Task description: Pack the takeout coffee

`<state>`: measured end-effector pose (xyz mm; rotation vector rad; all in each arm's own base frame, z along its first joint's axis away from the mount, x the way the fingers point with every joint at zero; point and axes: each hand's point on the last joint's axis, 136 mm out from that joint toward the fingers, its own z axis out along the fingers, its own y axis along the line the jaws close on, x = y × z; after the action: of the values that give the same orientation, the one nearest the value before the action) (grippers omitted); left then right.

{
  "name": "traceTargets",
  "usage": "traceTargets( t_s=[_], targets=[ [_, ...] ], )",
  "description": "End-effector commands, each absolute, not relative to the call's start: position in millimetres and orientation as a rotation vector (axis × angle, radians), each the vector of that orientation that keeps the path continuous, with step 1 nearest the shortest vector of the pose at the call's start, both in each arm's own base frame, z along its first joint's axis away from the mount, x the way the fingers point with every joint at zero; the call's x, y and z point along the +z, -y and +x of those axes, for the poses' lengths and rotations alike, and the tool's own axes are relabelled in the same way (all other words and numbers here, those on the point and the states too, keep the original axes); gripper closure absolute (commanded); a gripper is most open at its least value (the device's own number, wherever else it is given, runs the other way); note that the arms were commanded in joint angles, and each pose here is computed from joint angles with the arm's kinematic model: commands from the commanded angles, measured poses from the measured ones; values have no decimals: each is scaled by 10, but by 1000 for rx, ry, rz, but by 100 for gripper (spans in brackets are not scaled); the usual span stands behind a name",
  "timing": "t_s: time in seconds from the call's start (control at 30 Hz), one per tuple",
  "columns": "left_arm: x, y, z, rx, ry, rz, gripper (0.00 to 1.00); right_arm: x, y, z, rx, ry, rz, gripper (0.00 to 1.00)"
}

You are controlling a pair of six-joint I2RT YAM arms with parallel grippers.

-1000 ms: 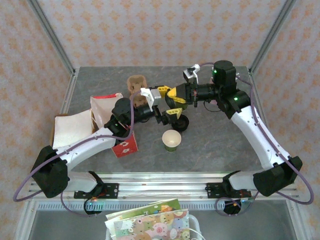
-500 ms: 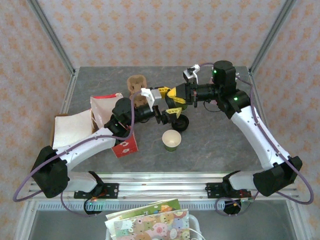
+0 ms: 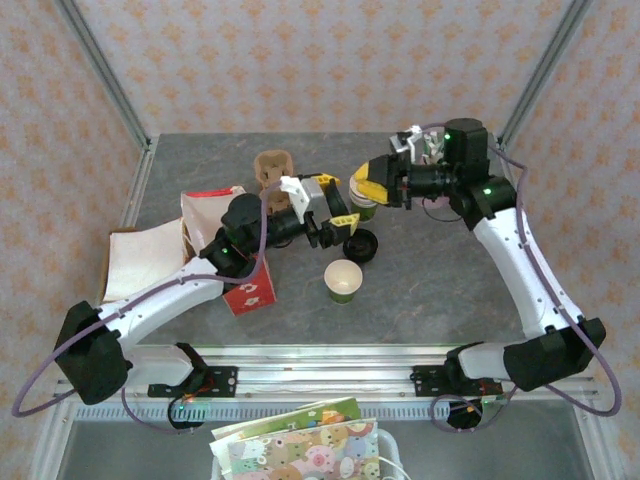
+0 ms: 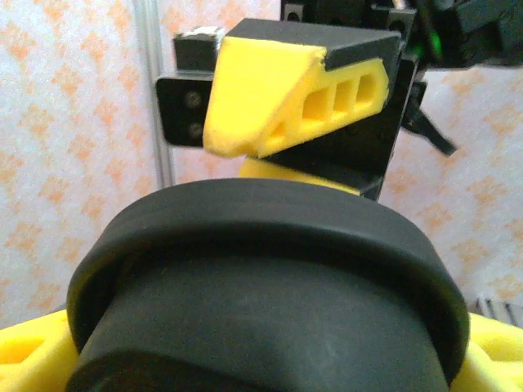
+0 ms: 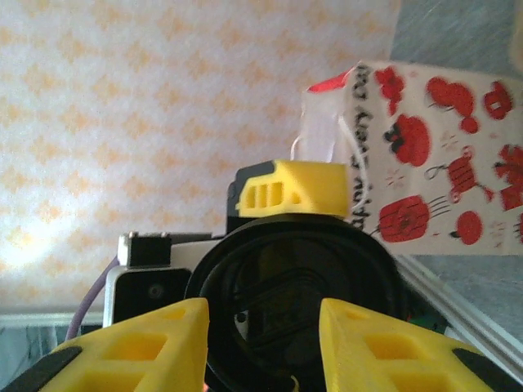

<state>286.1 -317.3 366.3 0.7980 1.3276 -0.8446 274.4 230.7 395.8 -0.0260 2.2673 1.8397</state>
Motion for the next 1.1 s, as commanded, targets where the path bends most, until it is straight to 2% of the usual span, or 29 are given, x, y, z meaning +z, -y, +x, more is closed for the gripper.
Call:
traceTargets(
  t_s=[0.0, 0.17, 0.4, 0.87, 1.07],
  targets=[
    [3691, 3127, 2929, -739, -1399, 828, 23, 3992, -2103, 2803, 1785, -2238, 41, 60],
    [3599, 3068, 2959, -664, -1512, 851, 23, 3911, -1850, 2984, 1682, -2236, 179, 60],
    [3411, 3131, 2745, -576, -1683, 942, 20, 3284, -1513, 3191, 1341, -2418, 457, 60],
    [2848, 3162, 2158, -436, -1984, 1087, 20, 3064, -1288, 3180, 1082, -2480, 459, 60],
    [2538, 3205, 2089, -392, -2090, 1156, 20, 3066, -1267, 3179, 1062, -2476, 454, 60]
  ],
)
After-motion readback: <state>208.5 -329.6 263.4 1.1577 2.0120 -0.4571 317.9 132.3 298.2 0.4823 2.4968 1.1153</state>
